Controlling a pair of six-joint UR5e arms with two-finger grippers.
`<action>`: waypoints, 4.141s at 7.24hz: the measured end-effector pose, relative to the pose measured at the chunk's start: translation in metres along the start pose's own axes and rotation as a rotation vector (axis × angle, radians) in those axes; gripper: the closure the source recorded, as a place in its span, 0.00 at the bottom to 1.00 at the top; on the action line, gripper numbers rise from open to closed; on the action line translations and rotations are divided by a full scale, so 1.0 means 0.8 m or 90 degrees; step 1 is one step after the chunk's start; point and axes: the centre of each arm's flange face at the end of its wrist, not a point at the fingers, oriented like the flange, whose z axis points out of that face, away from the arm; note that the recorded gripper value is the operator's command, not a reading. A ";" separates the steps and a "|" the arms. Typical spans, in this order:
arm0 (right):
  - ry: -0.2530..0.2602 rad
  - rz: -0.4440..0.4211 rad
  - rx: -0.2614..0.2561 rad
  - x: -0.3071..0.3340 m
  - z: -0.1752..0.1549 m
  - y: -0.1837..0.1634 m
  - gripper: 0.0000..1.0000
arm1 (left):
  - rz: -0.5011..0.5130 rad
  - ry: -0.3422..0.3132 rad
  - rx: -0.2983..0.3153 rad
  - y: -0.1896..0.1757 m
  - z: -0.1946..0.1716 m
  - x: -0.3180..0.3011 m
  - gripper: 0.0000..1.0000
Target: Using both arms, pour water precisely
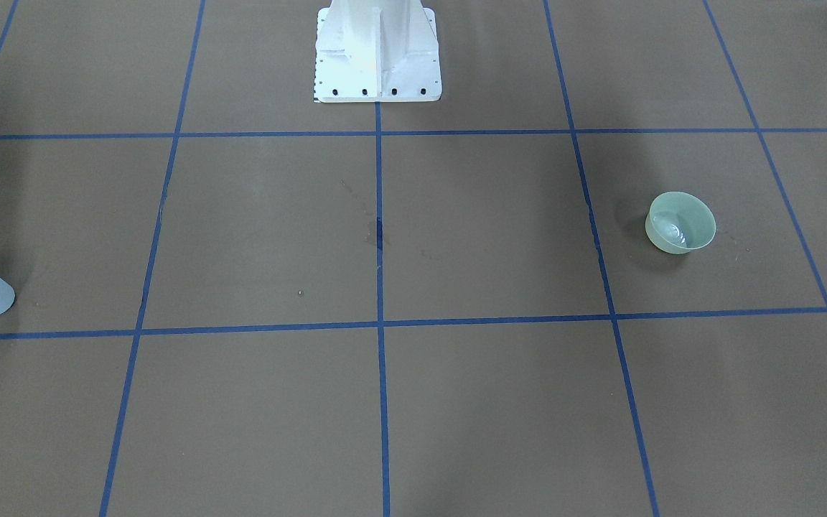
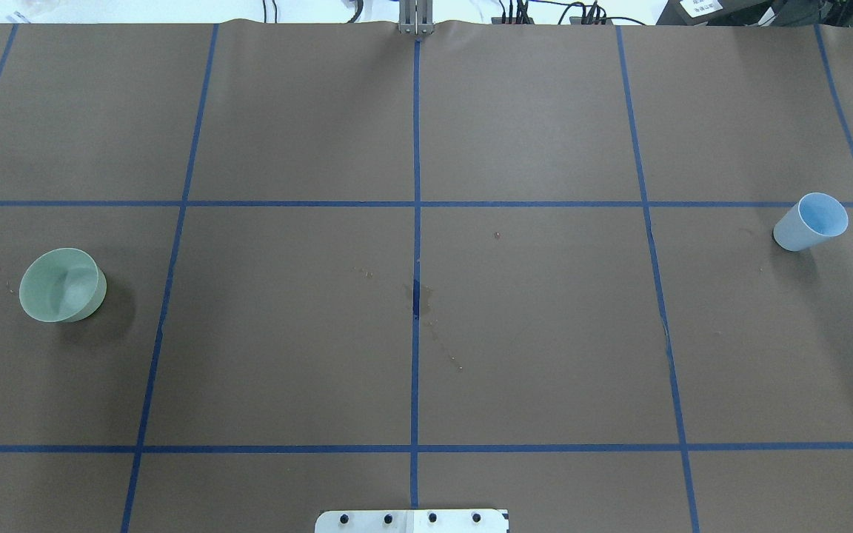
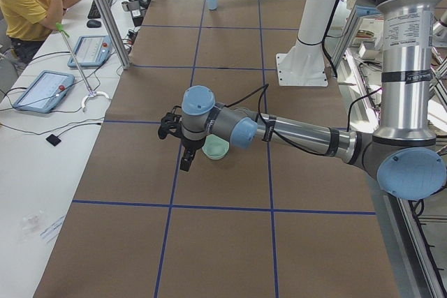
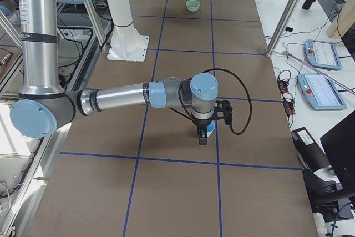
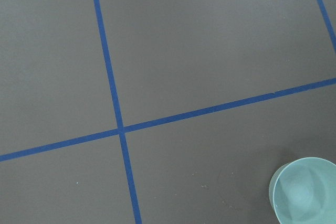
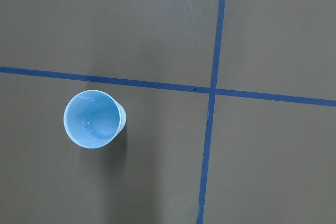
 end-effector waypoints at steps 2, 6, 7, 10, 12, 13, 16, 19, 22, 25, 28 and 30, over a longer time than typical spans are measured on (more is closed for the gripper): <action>0.000 0.000 0.000 0.000 0.000 0.000 0.00 | -0.032 0.005 0.003 0.030 0.053 0.048 0.00; -0.001 -0.002 0.002 -0.003 -0.002 0.001 0.00 | -0.033 -0.006 -0.044 0.063 0.155 0.104 0.07; -0.001 -0.003 0.003 -0.003 -0.003 0.001 0.00 | -0.033 -0.005 -0.048 0.058 0.169 0.106 0.13; -0.001 -0.005 0.005 -0.005 -0.005 0.000 0.00 | -0.022 0.002 -0.066 0.045 0.205 0.127 0.73; 0.000 -0.005 0.005 -0.005 -0.005 0.000 0.00 | -0.011 0.009 -0.072 0.044 0.212 0.141 1.00; 0.000 -0.004 0.005 -0.005 -0.005 0.000 0.00 | -0.005 0.014 -0.072 0.042 0.211 0.145 1.00; 0.000 -0.005 0.007 -0.006 -0.006 -0.001 0.00 | 0.007 0.066 -0.087 0.024 0.203 0.176 1.00; 0.000 -0.006 0.006 -0.006 -0.006 -0.001 0.00 | -0.009 0.101 -0.083 -0.043 0.181 0.244 1.00; -0.001 -0.006 0.006 -0.007 -0.006 -0.001 0.00 | -0.068 0.114 -0.081 -0.143 0.145 0.375 1.00; -0.001 -0.006 0.007 -0.006 -0.007 -0.001 0.00 | -0.101 0.147 -0.100 -0.159 0.145 0.527 1.00; -0.001 -0.006 0.007 -0.007 -0.007 -0.002 0.00 | -0.117 0.126 -0.098 -0.162 0.193 0.666 1.00; -0.001 -0.006 0.008 -0.007 -0.007 -0.002 0.00 | -0.116 0.111 -0.107 -0.161 0.224 0.729 1.00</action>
